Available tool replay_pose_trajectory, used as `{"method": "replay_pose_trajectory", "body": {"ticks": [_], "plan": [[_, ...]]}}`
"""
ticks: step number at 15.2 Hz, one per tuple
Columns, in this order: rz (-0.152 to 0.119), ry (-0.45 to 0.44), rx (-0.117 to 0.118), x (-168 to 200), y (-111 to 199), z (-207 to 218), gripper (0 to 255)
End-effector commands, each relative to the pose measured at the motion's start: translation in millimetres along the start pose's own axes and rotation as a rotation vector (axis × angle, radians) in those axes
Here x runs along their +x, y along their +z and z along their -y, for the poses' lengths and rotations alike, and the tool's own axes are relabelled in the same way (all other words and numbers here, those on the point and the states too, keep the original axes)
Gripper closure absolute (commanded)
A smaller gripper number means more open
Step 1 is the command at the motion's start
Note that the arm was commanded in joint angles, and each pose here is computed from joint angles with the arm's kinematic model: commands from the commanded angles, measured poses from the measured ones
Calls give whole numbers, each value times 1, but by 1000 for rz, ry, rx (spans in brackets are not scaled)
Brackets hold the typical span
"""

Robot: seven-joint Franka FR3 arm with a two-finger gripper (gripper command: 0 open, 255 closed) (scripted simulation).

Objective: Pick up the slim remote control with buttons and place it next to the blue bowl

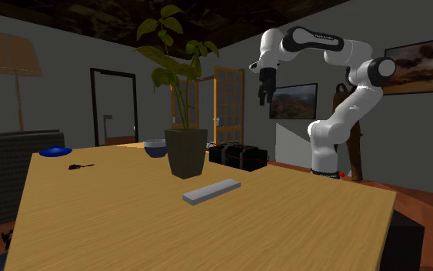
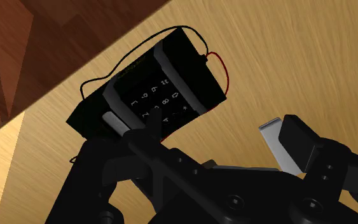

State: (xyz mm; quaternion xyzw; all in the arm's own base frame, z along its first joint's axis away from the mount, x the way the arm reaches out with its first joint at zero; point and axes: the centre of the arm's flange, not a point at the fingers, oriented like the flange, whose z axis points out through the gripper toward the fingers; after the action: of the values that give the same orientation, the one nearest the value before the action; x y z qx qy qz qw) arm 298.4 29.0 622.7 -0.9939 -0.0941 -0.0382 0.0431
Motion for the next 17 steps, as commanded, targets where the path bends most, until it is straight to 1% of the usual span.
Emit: {"method": "replay_pose_trajectory", "body": {"ticks": [1,17], "plan": [[0,0,0,0,0,0,0],[47,-199,-17,139,129,106,0]]}}
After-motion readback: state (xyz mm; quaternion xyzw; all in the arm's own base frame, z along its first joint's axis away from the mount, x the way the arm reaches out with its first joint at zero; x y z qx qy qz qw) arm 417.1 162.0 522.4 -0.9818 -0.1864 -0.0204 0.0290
